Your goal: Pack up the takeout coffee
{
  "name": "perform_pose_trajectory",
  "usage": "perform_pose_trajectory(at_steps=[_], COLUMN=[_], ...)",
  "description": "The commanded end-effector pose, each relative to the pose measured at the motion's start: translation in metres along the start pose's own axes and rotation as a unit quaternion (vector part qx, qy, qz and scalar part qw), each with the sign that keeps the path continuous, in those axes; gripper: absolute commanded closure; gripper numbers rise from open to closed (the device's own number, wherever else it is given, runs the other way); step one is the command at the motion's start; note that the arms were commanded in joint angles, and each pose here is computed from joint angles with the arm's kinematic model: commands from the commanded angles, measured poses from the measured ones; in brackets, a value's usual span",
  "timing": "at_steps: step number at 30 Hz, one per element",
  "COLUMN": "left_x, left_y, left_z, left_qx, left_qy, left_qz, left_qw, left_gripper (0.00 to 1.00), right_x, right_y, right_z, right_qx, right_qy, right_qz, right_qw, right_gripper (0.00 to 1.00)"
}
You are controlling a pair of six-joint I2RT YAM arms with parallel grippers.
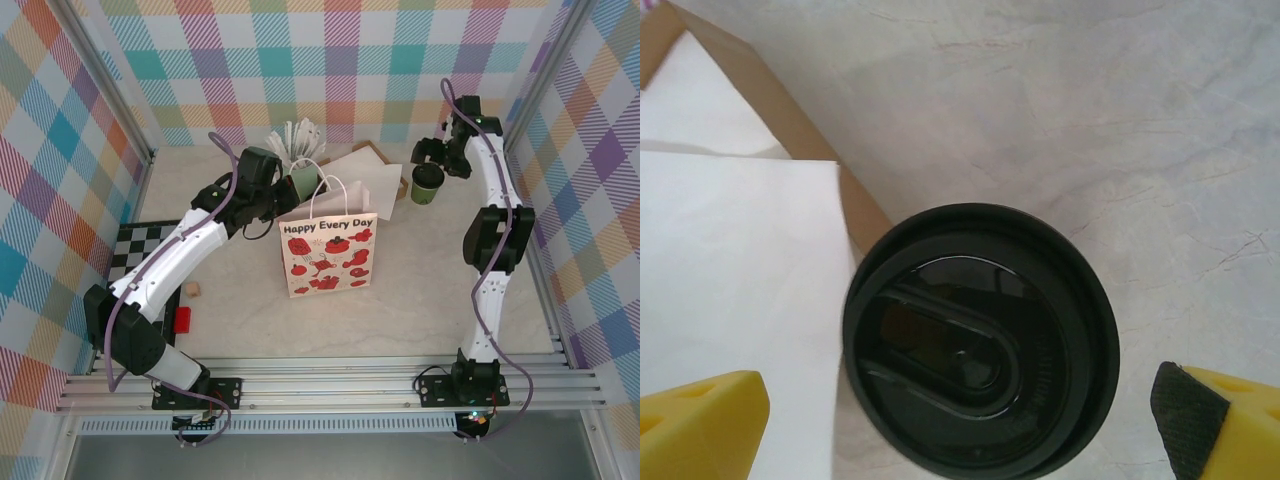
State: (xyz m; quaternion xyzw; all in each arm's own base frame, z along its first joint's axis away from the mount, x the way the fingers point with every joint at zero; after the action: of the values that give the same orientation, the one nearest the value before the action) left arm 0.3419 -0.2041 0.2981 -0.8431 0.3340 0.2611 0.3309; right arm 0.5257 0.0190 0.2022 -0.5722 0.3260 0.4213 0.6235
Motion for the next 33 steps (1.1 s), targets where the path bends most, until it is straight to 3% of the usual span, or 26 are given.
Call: perform_pose_trajectory(at_steps=[1, 14, 25, 33], left_x=[0.003, 0.005, 0.004, 0.003], left_y=[0.006, 0.007, 0.007, 0.007], left_z=[0.008, 0.009, 0.009, 0.01], left_qx=[0.013, 0.013, 0.014, 0.019], left_qy=[-0.024, -0.026, -0.025, -0.024], left_qz=[0.007, 0.01, 0.011, 0.007], left_qw=[1.0, 1.0, 1.0, 1.0], left_gripper=[1.0, 1.0, 1.0, 1.0], right_x=[0.016, 0.034, 0.034, 0.008], right_y=[0.013, 0.02, 0.02, 0.036], right_z=[-0.001, 0.001, 0.001, 0.008], right_qx=[-0.014, -0.017, -0.018, -0.011], right_qy=[0.003, -0.017, -0.017, -0.028], right_qz=[0.034, 0.05, 0.044, 0.036], right_qw=[0.999, 0.998, 0.999, 0.999], right_gripper=[0.0, 0.0, 0.26, 0.3])
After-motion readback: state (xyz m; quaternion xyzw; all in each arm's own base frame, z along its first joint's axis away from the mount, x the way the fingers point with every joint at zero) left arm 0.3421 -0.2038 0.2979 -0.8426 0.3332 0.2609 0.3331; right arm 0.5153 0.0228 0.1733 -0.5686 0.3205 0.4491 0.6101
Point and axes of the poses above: each hand's point on the last joint's axis, 136 mm out from that joint toward the fingers, its own x axis out along the fingers, its own z axis along the line the jaws close on, y = z × x, the point moved 5 cm from there along -x, back along the fingers, and after that the axes turned 14 degrees about -x, right-handed, at the moved point
